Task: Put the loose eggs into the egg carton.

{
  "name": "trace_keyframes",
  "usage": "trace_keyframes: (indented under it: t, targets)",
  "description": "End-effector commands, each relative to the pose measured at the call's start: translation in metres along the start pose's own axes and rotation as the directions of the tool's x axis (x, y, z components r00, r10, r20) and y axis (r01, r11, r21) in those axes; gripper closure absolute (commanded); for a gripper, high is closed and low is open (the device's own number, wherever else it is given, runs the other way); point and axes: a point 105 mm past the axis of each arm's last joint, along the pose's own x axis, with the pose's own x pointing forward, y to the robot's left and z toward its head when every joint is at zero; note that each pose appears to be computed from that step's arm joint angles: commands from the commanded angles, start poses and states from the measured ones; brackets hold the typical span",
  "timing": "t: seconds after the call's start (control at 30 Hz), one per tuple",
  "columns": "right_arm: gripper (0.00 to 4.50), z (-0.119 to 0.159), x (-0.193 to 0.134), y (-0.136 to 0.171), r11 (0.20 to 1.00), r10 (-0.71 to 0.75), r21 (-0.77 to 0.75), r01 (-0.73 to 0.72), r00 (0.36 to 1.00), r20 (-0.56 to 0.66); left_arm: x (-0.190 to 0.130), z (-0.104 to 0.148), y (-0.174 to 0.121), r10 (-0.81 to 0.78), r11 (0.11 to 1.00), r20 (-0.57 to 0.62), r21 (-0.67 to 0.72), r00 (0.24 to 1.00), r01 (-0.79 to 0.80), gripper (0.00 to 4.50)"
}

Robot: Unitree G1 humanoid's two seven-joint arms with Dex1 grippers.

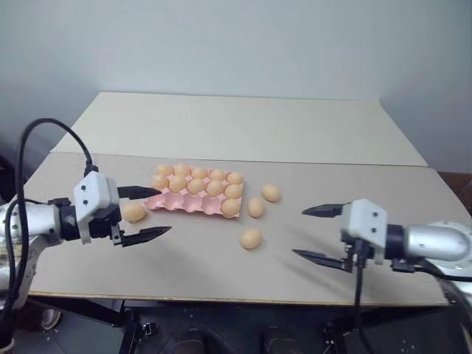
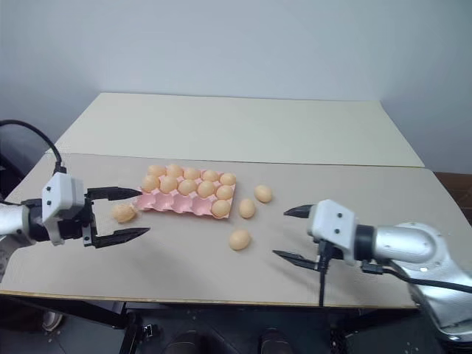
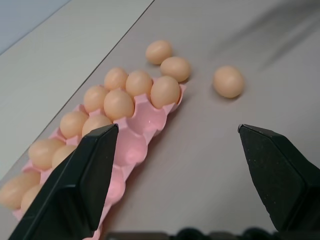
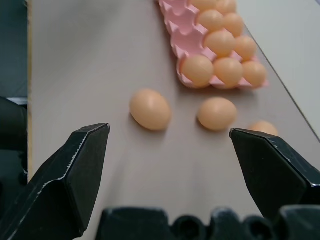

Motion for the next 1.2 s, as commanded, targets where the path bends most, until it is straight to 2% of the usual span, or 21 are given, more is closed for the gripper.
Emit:
trace_keyframes:
  t: [0.03, 0.37, 0.77, 0.87, 1.03, 1.1, 1.2]
  targets:
    - [0.0, 0.002, 0.021, 0.002, 0.998, 0.026, -0.053, -0.025, 0.999, 0.026, -0.001, 0.004, 0.001, -0.011, 1.0, -0.003, 0.025, 1.0, 0.011, 0.35]
    - [0.0, -0.011, 0.072, 0.002, 0.988, 0.083, -0.13, -0.081, 0.996, 0.014, -0.003, 0.003, -0.006, 0.002, 1.0, -0.026, 0.006, 1.0, -0.002, 0.35]
    - [0.0, -0.029, 0.1, -0.002, 0.988, 0.096, -0.123, -0.097, 0.995, -0.012, -0.005, 0.002, -0.009, 0.027, 1.0, -0.032, -0.013, 0.999, -0.028, 0.35]
    - [0.6, -0.032, 0.1, 0.001, 0.986, 0.113, -0.123, -0.114, 0.994, -0.008, -0.005, 0.002, -0.009, 0.031, 0.999, -0.028, -0.017, 0.999, -0.031, 0.32]
    - [2.27, -0.032, 0.099, 0.001, 0.984, 0.111, -0.14, -0.112, 0.994, -0.013, -0.006, 0.001, -0.008, 0.04, 0.999, -0.033, -0.014, 0.999, -0.04, 0.32]
    - [2.46, -0.032, 0.099, 0.0, 0.985, 0.091, -0.144, -0.092, 0.996, -0.011, -0.006, 0.001, -0.008, 0.042, 0.999, -0.031, -0.013, 0.999, -0.042, 0.32]
    - [2.46, -0.03, 0.097, -0.003, 0.984, 0.078, -0.162, -0.079, 0.997, -0.01, -0.005, 0.0, -0.007, 0.045, 0.999, -0.031, -0.011, 0.998, -0.046, 0.32]
